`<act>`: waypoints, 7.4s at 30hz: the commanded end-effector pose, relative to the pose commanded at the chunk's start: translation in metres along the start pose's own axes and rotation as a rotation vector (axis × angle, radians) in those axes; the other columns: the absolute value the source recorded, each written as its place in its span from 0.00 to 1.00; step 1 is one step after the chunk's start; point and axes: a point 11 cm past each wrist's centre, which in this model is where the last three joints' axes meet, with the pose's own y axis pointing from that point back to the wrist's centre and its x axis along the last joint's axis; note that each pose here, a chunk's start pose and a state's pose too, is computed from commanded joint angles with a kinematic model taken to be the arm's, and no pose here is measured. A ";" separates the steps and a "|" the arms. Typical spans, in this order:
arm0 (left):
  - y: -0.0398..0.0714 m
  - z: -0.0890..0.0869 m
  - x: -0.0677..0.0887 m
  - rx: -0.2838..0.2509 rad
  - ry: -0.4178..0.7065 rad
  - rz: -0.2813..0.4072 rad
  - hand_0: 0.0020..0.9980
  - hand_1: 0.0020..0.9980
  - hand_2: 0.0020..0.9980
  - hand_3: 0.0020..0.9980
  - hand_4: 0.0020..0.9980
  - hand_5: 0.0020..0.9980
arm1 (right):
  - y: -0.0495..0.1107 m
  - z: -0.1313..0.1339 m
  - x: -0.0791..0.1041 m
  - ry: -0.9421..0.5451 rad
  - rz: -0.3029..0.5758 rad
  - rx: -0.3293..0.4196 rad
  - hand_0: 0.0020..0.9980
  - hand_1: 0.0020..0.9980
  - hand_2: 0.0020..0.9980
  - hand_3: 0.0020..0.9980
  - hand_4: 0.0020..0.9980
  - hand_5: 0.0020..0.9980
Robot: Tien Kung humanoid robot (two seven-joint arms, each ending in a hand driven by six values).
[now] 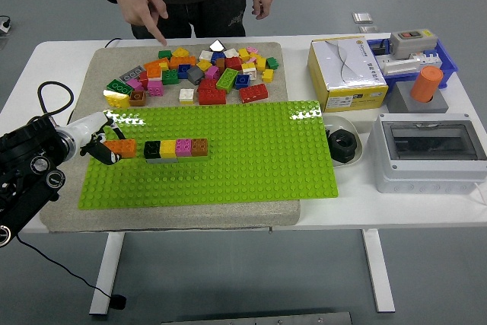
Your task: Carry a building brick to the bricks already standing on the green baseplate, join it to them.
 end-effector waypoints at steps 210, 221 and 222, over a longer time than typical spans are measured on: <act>0.015 0.006 -0.034 -0.077 -0.164 -0.127 0.11 0.00 0.03 0.76 0.66 0.00 | 0.000 -0.006 -0.005 0.003 -0.018 -0.002 0.64 0.44 0.60 0.72 0.72 0.94; 0.023 0.010 -0.005 -0.101 -0.157 -0.061 0.11 0.00 0.03 0.75 0.64 0.00 | 0.000 -0.008 -0.005 -0.003 -0.018 0.001 0.64 0.44 0.60 0.72 0.72 0.95; 0.024 0.010 -0.002 -0.103 -0.156 -0.057 0.11 0.00 0.03 0.75 0.64 0.00 | 0.000 -0.009 -0.005 -0.003 -0.018 0.002 0.64 0.44 0.60 0.72 0.72 0.95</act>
